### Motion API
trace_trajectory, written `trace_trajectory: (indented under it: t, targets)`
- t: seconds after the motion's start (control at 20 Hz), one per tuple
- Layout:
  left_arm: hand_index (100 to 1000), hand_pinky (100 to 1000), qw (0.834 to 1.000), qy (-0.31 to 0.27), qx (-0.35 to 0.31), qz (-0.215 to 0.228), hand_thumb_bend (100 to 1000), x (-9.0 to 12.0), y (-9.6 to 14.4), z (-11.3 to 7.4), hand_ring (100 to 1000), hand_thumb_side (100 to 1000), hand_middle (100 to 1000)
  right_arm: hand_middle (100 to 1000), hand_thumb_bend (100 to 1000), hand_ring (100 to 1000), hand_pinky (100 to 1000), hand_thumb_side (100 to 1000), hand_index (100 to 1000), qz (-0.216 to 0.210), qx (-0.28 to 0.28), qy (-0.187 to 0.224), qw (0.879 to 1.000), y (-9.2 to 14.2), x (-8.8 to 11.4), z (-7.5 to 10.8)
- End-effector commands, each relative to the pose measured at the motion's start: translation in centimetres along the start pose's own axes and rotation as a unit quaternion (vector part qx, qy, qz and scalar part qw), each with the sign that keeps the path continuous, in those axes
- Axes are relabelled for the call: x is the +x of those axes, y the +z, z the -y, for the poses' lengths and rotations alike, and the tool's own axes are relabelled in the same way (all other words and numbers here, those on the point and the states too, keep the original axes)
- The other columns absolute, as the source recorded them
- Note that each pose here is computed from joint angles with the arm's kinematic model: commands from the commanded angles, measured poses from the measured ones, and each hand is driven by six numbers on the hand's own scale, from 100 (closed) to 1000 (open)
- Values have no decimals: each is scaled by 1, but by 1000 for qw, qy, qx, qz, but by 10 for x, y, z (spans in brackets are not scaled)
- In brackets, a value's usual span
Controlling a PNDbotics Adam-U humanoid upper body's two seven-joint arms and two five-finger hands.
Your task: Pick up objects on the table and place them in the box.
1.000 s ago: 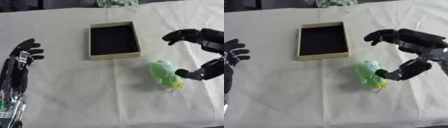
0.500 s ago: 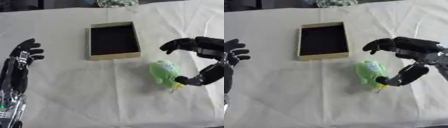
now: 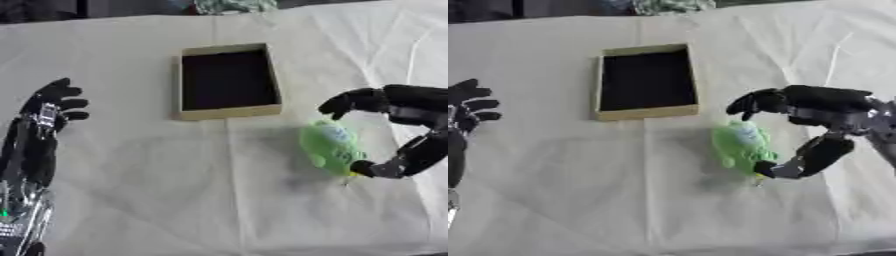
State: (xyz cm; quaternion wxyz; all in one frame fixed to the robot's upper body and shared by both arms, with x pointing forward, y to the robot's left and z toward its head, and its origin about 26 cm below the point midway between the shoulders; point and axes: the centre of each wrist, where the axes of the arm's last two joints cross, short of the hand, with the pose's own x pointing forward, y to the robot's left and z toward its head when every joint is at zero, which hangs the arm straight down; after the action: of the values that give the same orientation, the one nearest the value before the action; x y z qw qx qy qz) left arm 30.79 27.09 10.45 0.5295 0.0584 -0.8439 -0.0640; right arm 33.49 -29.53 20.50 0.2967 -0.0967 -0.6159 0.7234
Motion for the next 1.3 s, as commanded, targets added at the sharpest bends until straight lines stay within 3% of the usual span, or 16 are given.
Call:
trace_trajectory:
  t: [0.05, 0.35, 0.6, 1.3]
  targets:
    - [833, 666, 1000, -10, -3, 10, 181, 6, -2, -6, 702, 807, 691, 922, 330, 820, 845, 390, 990, -20, 12, 8, 1000, 8, -6, 4]
    - [833, 666, 1000, -10, -3, 10, 181, 5, -2, -6, 702, 807, 691, 934, 339, 834, 862, 397, 993, -41, 22, 9, 999, 9, -17, -3]
    - [833, 666, 1000, -10, -3, 9, 181, 5, -2, -6, 702, 808, 691, 952, 343, 916, 926, 401, 996, -49, 26, 18, 998, 8, -20, -5]
    - [833, 666, 1000, -8, -5, 9, 180, 5, -1, -5, 704, 809, 691, 954, 334, 910, 923, 417, 999, -47, 40, 26, 998, -2, -23, -5]
